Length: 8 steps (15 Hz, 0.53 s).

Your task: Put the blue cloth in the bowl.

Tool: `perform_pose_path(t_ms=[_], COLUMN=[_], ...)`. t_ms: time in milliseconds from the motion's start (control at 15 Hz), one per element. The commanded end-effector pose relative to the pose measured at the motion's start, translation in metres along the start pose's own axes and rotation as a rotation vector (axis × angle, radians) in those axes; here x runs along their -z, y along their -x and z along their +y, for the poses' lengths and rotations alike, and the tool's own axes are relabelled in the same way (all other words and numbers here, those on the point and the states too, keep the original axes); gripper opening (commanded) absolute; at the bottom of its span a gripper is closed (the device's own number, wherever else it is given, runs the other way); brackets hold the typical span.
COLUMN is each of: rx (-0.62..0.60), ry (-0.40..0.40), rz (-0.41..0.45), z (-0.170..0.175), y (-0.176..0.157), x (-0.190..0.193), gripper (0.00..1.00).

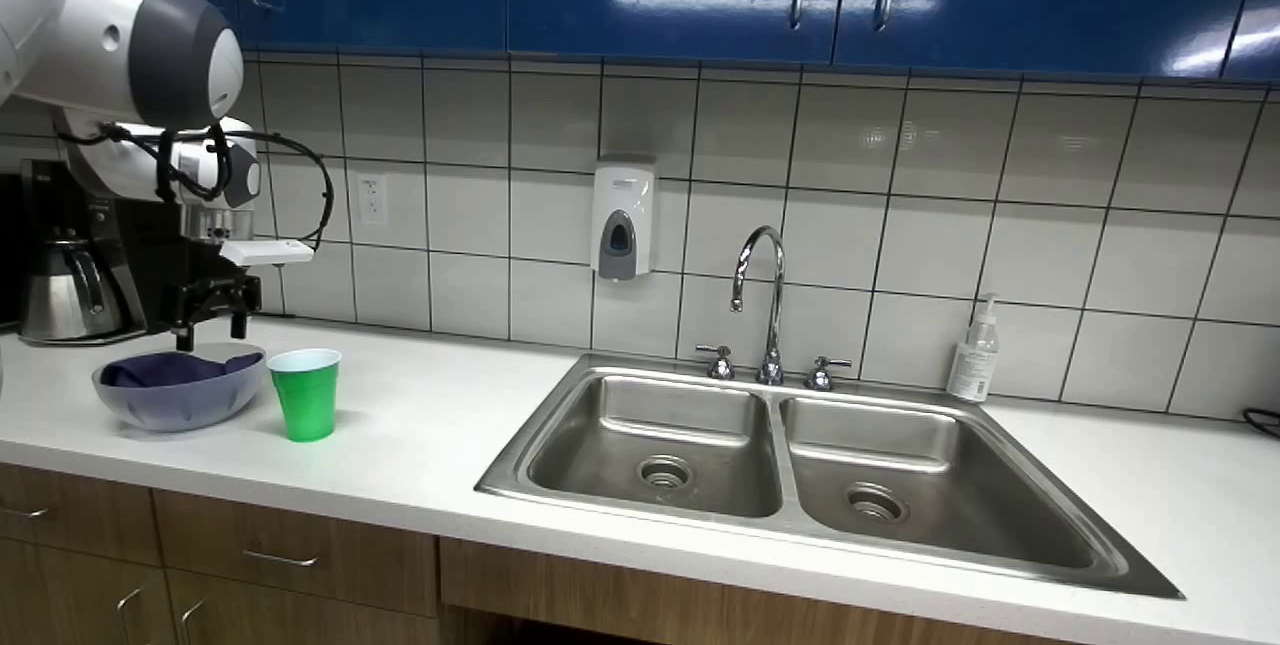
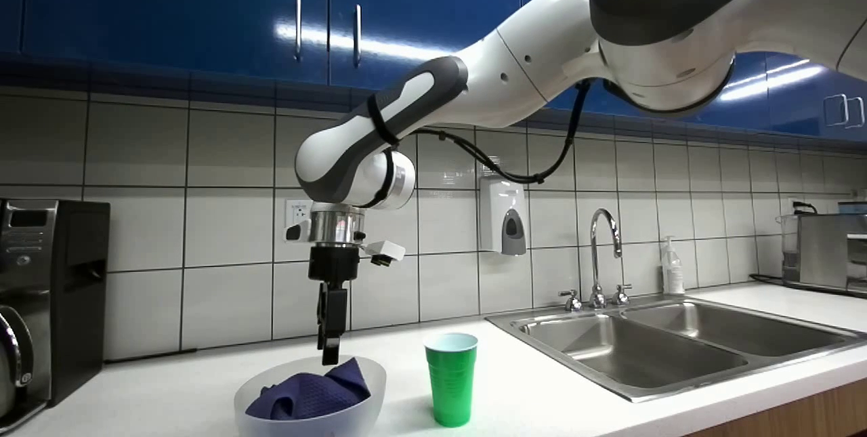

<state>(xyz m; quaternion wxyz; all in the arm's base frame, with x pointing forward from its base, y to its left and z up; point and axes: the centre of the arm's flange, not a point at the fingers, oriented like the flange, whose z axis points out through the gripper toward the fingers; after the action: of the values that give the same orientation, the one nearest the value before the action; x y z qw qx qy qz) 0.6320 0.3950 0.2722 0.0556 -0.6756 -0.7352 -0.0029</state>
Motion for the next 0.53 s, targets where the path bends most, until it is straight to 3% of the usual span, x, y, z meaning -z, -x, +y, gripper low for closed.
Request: perform_pose_path(t_ms=[0, 467], rx=[-0.002, -0.052], ry=[0.057, 0.132], rz=[-0.058, -0.119], z=[-0.024, -0.044], y=[0.013, 0.025], x=[0.014, 0.033], gripper=[1.0, 1.0])
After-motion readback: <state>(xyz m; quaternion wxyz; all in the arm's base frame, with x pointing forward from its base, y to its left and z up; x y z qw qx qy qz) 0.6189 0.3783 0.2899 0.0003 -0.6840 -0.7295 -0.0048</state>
